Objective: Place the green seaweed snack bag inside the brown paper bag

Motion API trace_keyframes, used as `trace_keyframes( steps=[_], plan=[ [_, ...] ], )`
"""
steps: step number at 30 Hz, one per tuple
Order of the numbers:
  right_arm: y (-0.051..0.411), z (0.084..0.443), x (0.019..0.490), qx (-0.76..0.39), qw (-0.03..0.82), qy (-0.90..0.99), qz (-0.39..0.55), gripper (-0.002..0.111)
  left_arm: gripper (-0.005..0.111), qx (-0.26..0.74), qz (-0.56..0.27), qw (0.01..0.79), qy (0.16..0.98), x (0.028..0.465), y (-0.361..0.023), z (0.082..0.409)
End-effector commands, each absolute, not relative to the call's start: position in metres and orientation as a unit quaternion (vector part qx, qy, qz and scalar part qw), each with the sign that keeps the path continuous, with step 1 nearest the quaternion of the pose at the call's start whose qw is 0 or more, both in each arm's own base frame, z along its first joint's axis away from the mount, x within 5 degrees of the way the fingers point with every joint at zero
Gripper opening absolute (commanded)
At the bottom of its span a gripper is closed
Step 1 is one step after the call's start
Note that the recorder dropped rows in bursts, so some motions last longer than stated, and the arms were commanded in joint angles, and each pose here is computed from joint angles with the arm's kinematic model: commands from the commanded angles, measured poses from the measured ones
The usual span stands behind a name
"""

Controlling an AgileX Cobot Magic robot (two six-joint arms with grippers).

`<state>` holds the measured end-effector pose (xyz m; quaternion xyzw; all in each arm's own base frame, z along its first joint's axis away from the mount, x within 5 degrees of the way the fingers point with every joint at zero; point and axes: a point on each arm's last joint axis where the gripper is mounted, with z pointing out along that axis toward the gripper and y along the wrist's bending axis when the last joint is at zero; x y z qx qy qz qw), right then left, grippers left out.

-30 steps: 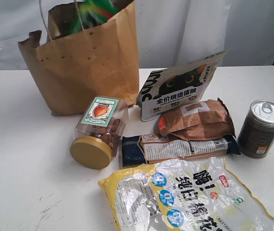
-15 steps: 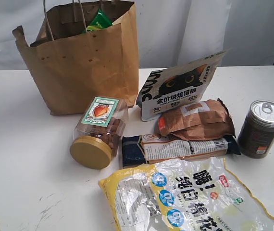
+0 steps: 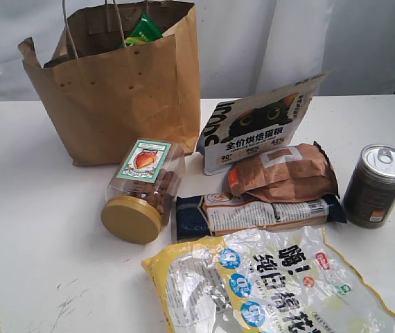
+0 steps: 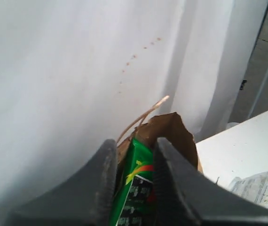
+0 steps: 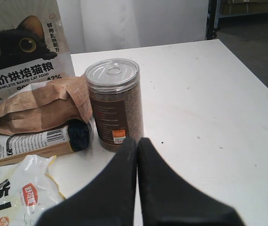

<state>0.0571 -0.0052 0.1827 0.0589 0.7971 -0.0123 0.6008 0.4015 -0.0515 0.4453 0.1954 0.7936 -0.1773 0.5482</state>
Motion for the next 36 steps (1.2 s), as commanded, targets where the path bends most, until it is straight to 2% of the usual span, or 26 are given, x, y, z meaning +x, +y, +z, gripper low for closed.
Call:
trace_keyframes(
  steps=[1, 2, 6, 10, 11, 13, 17, 19, 23, 31, 36],
  plan=[
    [-0.005, 0.183, 0.057, 0.059, 0.605, 0.794, -0.011, 0.0, 0.003, 0.144, -0.186, 0.537, 0.81, 0.378, -0.031, 0.464],
    [-0.005, 0.183, 0.057, 0.059, 0.605, 0.794, -0.011, 0.0, 0.0, 0.152, -0.186, 0.551, 0.799, 0.36, -0.031, 0.474],
    [-0.005, 0.183, 0.057, 0.059, 0.605, 0.794, -0.011, 0.0, 0.0, 0.126, -0.196, 0.608, 0.759, 0.31, -0.032, 0.492],
    [-0.005, 0.183, 0.057, 0.059, 0.605, 0.794, -0.011, 0.0, 0.0, 0.112, -0.195, 0.646, 0.73, 0.254, -0.036, 0.488],
    [-0.005, 0.183, 0.057, 0.059, 0.605, 0.794, -0.011, 0.0, 0.0, 0.117, -0.191, 0.651, 0.726, 0.241, -0.039, 0.482],
    [-0.005, 0.183, 0.057, 0.059, 0.605, 0.794, -0.011, 0.0, 0.0, 0.117, -0.195, 0.66, 0.716, 0.197, -0.05, 0.45],
    [-0.005, 0.183, 0.057, 0.059, 0.605, 0.794, -0.011, 0.0, 0.0, 0.099, -0.21, 0.657, 0.717, 0.149, -0.05, 0.403],
    [-0.005, 0.183, 0.057, 0.059, 0.605, 0.794, -0.011, 0.0, 0.0, 0.118, -0.216, 0.649, 0.72, 0.131, -0.05, 0.391],
    [-0.005, 0.183, 0.057, 0.059, 0.605, 0.794, -0.011, 0.0, 0.0, 0.137, -0.223, 0.648, 0.715, 0.111, -0.05, 0.385],
    [-0.005, 0.183, 0.057, 0.059, 0.605, 0.794, -0.011, 0.0, 0.0, 0.163, -0.209, 0.682, 0.681, 0.079, -0.046, 0.394],
    [-0.005, 0.183, 0.057, 0.059, 0.605, 0.794, -0.011, 0.0, 0.0, 0.133, -0.176, 0.697, 0.682, 0.073, -0.037, 0.382]
  ],
)
